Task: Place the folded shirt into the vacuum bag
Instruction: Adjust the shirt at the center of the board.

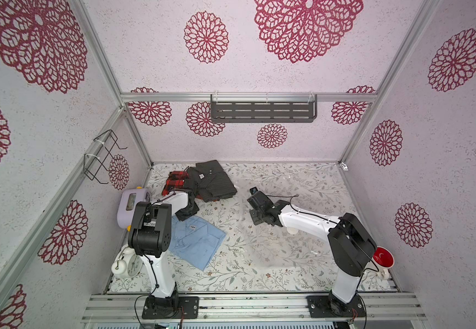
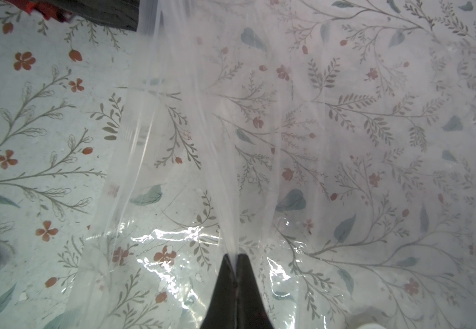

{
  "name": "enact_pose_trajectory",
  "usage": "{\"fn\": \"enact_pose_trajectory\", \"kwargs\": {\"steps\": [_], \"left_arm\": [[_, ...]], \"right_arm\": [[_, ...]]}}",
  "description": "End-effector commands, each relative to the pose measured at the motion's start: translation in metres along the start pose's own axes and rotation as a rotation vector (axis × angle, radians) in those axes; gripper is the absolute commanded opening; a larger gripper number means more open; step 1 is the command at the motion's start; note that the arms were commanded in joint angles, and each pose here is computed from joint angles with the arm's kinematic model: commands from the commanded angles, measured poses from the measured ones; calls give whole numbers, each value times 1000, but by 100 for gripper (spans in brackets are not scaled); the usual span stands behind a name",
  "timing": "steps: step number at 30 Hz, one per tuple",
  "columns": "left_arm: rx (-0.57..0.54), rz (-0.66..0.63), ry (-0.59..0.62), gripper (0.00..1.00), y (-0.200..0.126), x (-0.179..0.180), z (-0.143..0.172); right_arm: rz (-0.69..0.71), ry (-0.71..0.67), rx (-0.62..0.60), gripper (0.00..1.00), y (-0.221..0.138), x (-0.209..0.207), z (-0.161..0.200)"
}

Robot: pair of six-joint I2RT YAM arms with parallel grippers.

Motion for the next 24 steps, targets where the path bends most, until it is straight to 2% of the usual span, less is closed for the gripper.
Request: {"fn": "enact_pose_trajectory", "kwargs": {"steps": [1, 3, 15, 17, 21, 24], "left_arm": [[62, 94, -17, 8, -1, -15, 12], [76, 132, -25, 0, -5, -24, 15], [57, 342, -27, 1, -49, -95, 8], [64, 362, -16, 10, -52, -103, 8], [65, 368, 29, 47, -63, -104, 10], [33, 366, 48, 63, -79, -91, 12]], "right_arm": [[-8, 18, -24, 0, -9, 0, -6], [-15, 16, -21, 0, -8, 1, -5], [-23, 32, -16, 0, -9, 2, -4], [-27, 34, -13, 0, -8, 3, -4], [-32, 37, -9, 0, -9, 4, -2], [-32, 40, -9, 0, -9, 4, -2]]}}
Point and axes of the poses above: each gripper's point midway between its finger pads, its own y axis out along the fingers, its own x axis along the line the jaws close on, z = x × y, the point moved 1 cm from there along -y, back along the fingers, and after that the axes turned 14 degrees about -y, right-handed, at the moved point
